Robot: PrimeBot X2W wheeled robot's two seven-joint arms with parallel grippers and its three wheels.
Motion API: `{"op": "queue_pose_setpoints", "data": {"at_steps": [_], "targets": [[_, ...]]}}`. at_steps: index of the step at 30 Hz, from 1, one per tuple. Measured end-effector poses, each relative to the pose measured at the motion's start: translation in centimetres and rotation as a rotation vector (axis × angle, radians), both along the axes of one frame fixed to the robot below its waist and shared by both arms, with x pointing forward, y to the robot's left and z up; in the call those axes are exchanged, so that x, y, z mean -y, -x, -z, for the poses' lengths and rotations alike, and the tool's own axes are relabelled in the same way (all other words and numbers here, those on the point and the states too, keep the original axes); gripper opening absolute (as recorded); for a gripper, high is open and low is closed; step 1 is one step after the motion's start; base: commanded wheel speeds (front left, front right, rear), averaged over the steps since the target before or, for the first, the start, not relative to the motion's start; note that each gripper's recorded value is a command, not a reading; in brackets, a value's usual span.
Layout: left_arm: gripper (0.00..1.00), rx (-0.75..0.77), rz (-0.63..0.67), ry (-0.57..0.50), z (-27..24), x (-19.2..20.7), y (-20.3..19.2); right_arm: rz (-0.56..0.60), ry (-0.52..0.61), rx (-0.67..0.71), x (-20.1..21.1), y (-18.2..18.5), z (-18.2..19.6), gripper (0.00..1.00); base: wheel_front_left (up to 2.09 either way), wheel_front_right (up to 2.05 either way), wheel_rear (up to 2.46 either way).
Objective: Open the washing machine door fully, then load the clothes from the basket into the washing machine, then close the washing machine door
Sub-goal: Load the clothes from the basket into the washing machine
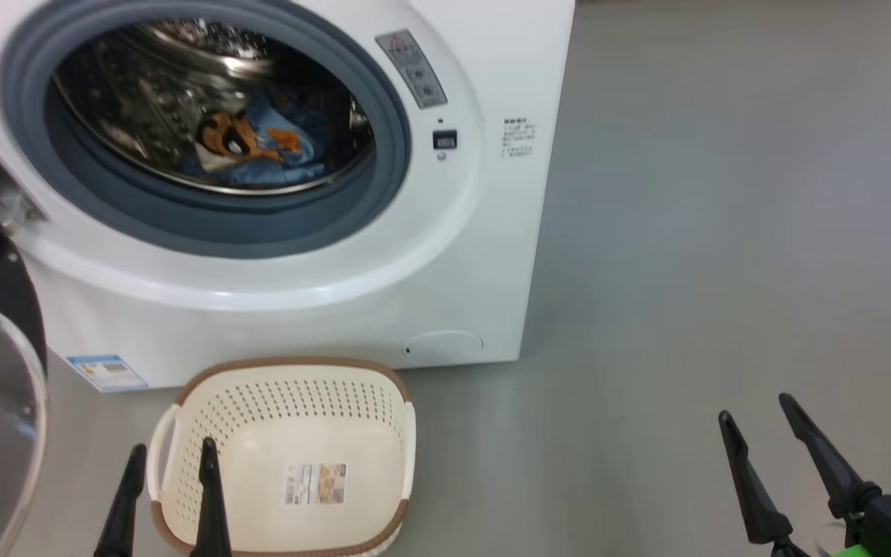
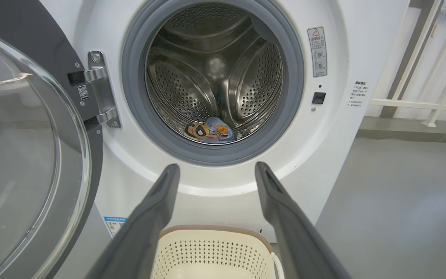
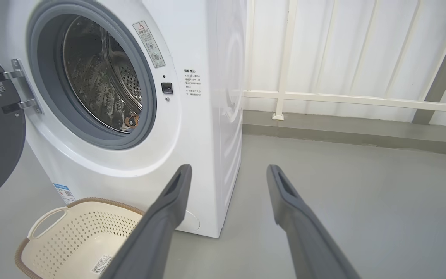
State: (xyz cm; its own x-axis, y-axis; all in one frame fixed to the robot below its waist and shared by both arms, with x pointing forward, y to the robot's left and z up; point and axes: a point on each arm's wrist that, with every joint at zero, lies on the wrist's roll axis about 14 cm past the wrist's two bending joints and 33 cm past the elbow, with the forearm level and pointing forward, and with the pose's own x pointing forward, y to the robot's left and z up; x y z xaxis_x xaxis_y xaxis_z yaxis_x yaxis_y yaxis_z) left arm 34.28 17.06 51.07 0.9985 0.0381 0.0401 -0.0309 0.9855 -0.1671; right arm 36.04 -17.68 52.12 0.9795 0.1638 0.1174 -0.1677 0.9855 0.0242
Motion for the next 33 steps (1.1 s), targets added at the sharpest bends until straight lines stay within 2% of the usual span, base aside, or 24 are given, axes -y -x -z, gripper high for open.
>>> {"op": "queue_pose_setpoints", "data": {"at_steps": [12, 33], "targets": [[1.0, 0.036, 0.013, -0.034, -0.9, -0.8, 2.4, -0.017, 0.001, 0.051, -0.7, 2.0, -1.6, 1.0, 0.0, 0.0, 0.0], [1.0, 0.031, 0.023, -0.055, -0.8, -0.9, 2.8, -0.021, -0.009, 0.063, -1.0, 2.1, -2.0, 1.0, 0.0, 0.0, 0.0]]}}
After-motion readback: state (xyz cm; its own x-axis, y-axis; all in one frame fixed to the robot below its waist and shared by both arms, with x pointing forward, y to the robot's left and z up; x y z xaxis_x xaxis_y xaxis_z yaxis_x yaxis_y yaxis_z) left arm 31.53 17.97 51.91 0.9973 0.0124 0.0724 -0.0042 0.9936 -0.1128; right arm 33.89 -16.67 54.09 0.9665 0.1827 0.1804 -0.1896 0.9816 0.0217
